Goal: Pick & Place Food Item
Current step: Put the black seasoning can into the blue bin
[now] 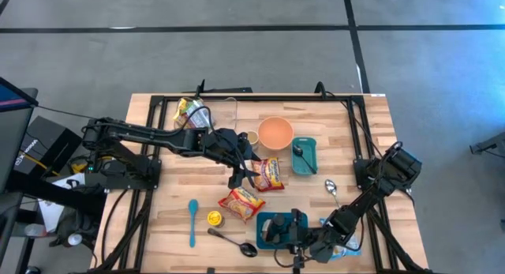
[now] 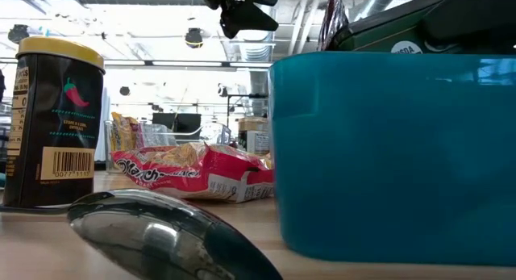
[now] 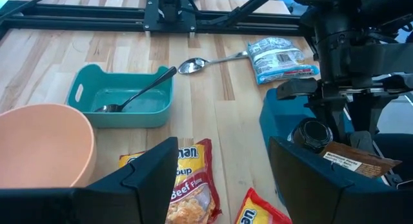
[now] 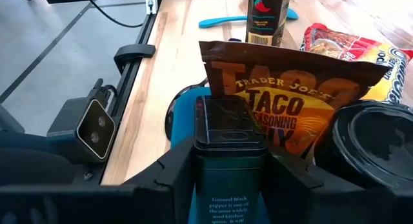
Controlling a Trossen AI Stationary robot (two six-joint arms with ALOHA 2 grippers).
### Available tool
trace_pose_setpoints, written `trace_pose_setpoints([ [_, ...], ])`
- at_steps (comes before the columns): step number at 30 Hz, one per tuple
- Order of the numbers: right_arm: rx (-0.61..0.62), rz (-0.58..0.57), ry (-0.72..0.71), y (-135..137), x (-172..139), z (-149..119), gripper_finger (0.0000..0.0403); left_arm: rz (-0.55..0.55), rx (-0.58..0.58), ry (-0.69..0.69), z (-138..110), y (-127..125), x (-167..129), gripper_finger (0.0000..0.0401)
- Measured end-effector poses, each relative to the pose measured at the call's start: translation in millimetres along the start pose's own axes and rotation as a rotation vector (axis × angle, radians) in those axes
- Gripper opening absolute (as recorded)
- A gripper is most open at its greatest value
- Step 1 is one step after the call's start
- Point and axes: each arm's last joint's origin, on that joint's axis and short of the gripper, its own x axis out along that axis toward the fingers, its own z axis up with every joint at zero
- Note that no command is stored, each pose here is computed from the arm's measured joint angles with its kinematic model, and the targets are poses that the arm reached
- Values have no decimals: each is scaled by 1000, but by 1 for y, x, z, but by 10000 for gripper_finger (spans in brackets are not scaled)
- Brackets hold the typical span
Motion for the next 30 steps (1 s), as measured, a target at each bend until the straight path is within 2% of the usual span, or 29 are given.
trace_pose_setpoints([
  [6,13,-4,-1,-1,1,0,149,0,0,0,0,0,0,237],
  [17,26,-8,4,-1,1,0,184,0,0,3,0,0,0,237],
  [30,17,-6,9,-1,0,-1,167,0,0,3,0,0,0,237],
])
